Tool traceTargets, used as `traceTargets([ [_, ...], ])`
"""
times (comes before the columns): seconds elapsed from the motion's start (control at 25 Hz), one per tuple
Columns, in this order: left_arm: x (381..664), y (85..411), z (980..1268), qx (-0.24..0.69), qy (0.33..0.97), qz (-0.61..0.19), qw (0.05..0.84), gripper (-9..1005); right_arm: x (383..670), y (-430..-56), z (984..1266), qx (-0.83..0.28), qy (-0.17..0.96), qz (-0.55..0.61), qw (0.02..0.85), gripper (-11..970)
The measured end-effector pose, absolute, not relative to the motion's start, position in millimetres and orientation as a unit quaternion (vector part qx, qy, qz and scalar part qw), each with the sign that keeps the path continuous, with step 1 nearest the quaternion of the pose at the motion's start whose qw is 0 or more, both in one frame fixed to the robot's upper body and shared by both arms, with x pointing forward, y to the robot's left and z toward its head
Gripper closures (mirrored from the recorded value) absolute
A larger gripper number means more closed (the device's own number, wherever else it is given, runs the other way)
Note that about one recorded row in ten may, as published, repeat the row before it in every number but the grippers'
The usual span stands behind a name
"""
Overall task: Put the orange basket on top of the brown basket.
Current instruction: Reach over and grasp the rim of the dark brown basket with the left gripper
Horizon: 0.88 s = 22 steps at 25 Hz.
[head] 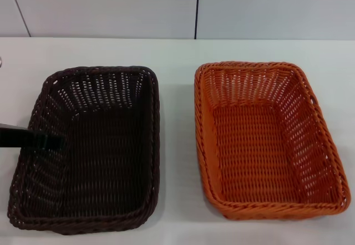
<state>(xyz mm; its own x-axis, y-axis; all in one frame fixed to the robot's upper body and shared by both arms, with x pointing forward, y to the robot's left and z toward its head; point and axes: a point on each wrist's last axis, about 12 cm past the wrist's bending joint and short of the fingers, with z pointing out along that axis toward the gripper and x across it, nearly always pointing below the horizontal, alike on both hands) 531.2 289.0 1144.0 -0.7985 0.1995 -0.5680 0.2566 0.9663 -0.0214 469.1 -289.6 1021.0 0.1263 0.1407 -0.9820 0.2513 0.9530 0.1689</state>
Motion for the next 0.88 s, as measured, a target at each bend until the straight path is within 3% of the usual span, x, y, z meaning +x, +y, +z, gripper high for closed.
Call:
traceTargets([
  [0.2, 530, 287, 1147, 0.152, 0.942, -0.042, 0.298, 400, 469, -289, 1021, 0.146, 0.659, -0.037, 0.737, 137],
  [0.28, 531, 287, 1147, 0.16, 0.94, -0.04, 0.298, 606, 469, -289, 1022, 0.146, 0.658, -0.037, 0.738, 137],
  [0.88, 534, 288, 1159, 0.264, 0.916, -0.025, 0.302, 717, 469, -288, 1024, 0.143, 0.653, -0.035, 0.743, 140],
])
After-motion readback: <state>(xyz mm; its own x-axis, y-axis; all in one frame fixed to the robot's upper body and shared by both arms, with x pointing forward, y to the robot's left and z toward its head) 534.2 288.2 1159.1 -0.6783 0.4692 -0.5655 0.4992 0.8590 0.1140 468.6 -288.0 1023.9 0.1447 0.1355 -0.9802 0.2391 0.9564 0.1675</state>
